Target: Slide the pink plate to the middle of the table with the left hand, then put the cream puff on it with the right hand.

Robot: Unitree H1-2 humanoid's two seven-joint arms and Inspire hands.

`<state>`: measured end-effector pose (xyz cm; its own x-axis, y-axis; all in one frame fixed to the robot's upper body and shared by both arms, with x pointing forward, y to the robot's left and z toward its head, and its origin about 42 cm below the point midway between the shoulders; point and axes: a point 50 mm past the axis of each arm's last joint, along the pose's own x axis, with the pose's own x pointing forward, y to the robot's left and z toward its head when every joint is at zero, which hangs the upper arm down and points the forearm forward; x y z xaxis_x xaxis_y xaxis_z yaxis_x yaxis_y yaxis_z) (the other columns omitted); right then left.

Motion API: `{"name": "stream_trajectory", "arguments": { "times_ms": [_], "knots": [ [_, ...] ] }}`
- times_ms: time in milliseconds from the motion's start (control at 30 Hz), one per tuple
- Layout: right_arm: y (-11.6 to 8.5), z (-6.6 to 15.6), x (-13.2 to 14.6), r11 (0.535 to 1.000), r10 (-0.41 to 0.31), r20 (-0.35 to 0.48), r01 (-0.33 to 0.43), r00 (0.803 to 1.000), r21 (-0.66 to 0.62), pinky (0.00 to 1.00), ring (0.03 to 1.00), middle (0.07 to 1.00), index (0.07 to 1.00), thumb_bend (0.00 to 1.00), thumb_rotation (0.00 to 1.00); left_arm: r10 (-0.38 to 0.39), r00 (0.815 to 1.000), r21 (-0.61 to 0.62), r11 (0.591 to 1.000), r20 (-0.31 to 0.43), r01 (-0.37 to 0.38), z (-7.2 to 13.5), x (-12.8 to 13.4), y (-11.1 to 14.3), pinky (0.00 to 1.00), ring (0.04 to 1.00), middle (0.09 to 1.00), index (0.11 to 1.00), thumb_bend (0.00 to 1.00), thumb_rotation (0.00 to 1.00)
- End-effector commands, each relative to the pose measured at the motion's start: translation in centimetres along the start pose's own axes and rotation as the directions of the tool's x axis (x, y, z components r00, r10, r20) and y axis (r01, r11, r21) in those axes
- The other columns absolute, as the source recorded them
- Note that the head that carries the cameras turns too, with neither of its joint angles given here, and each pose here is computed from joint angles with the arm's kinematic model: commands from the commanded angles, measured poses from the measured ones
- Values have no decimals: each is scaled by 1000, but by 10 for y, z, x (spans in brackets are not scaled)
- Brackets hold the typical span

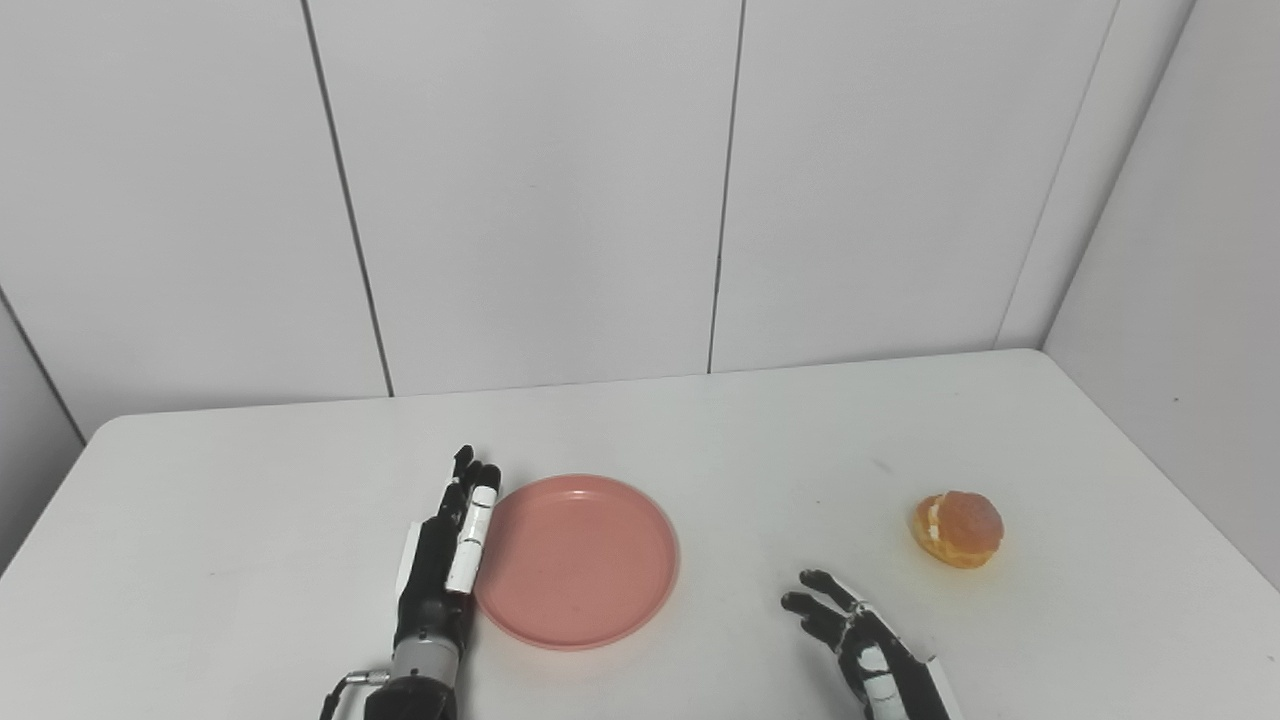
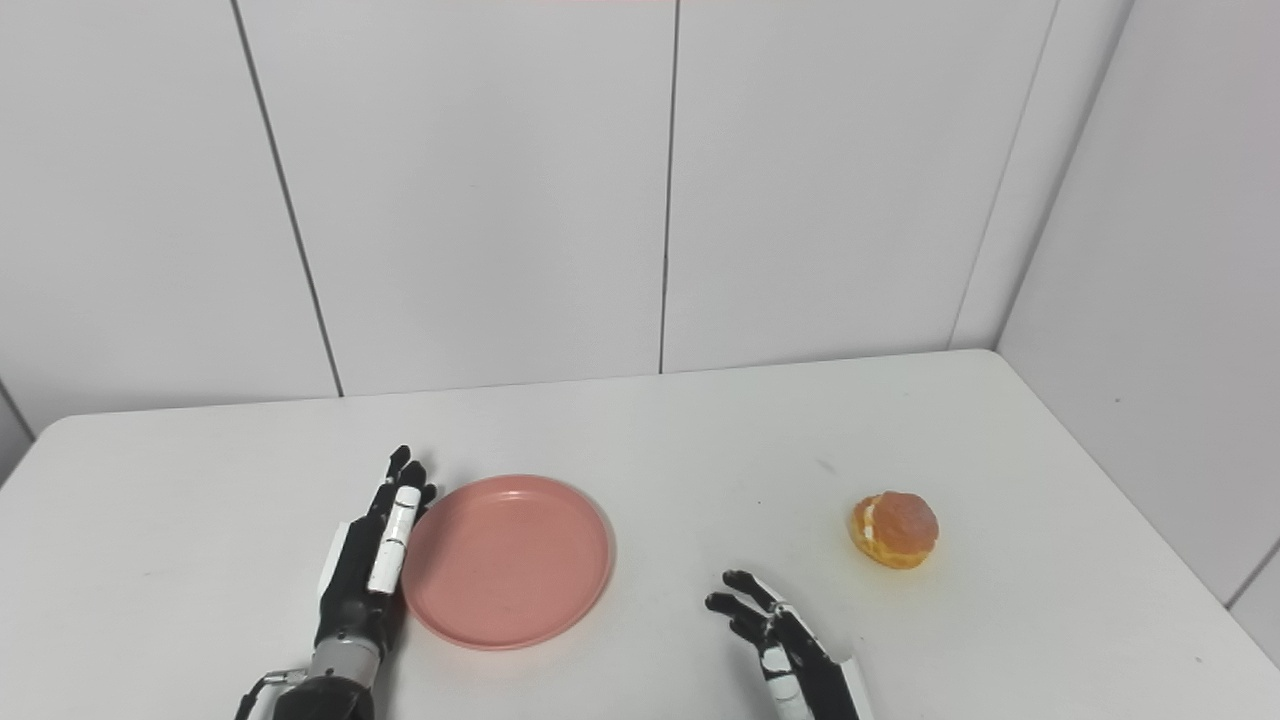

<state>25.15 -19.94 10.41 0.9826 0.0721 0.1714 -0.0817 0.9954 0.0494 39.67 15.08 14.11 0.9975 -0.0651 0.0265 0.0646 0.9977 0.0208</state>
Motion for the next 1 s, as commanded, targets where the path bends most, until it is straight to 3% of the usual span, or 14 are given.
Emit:
{"name": "stream_trajectory", "arguments": {
  "times_ms": [0,633,833,967],
  "knots": [
    [38,-26,8,995,79,-147,-68,986,75,887,840,761,803,863,970,-55,998,1,998,-27,55,-7,-2,-8,939,936,984,1000,657,929],
    [38,-27,9,998,61,-115,-57,991,39,887,848,786,820,827,954,-60,997,19,998,-41,61,-13,-1,9,934,928,997,1000,609,918],
    [38,-9,11,998,6,-17,-7,1000,-70,823,856,827,833,767,880,-57,998,13,998,-40,58,-12,3,15,929,925,994,1000,611,924],
    [35,15,18,978,-2,116,26,993,-205,841,872,861,852,805,979,-60,998,23,998,-35,61,-10,8,21,915,920,989,1000,591,929]
  ]
}}
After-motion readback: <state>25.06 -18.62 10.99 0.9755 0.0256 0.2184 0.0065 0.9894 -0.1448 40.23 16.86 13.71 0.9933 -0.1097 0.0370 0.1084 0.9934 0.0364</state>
